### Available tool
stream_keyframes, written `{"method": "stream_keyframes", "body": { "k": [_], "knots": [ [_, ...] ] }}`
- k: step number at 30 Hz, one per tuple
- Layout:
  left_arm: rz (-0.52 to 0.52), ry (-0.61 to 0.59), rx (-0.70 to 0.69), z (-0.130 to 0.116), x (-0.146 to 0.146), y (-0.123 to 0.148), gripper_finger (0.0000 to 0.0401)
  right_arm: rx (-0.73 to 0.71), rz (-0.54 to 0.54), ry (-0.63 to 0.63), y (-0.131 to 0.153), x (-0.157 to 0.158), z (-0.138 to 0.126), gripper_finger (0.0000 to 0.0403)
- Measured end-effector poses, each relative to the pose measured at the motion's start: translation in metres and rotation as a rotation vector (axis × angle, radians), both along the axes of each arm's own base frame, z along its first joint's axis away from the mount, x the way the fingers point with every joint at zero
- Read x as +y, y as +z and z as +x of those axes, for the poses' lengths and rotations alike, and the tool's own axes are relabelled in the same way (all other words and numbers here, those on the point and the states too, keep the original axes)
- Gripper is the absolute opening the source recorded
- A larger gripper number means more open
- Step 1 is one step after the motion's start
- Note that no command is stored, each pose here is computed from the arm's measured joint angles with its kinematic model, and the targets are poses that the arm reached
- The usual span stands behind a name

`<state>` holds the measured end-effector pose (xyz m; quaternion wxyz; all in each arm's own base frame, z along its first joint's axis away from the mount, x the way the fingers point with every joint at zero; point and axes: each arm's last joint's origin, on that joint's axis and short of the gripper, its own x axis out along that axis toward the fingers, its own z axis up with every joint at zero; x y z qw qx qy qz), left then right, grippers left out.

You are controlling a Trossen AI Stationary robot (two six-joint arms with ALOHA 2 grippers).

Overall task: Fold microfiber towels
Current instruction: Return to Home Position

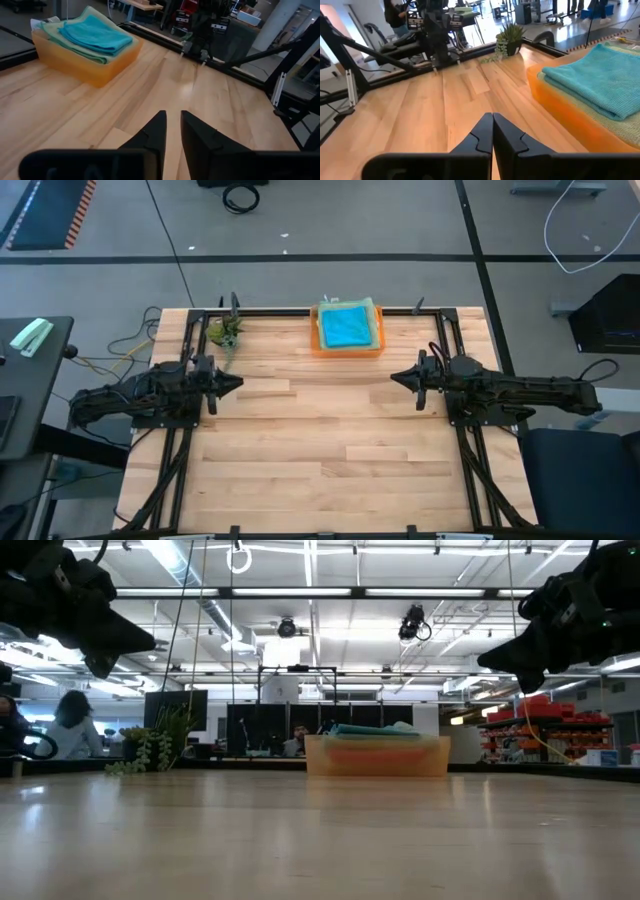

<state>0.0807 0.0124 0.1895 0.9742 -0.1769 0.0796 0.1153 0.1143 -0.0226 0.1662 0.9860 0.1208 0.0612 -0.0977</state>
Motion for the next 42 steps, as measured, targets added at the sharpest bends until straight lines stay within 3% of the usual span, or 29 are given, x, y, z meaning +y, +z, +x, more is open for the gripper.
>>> {"method": "stream_keyframes", "body": {
  "k": [26, 34, 42],
  "knots": [
    [0.002, 0.0, -0.001, 0.0, 0.0, 0.0, 0.0065, -0.001, -0.001, 0.0, 0.0, 0.0, 0.0, 0.0013],
    [0.219, -0.029, -0.091, 0.001, 0.0, 0.013, 0.006, -0.001, -0.001, 0.0, 0.0, 0.0, 0.0, 0.0013],
    [0.287, -0.033, -0.167, 0.011, 0.0, -0.006, 0.0059, -0.001, -0.001, 0.0, 0.0, 0.0, 0.0, 0.0013]
  ]
}}
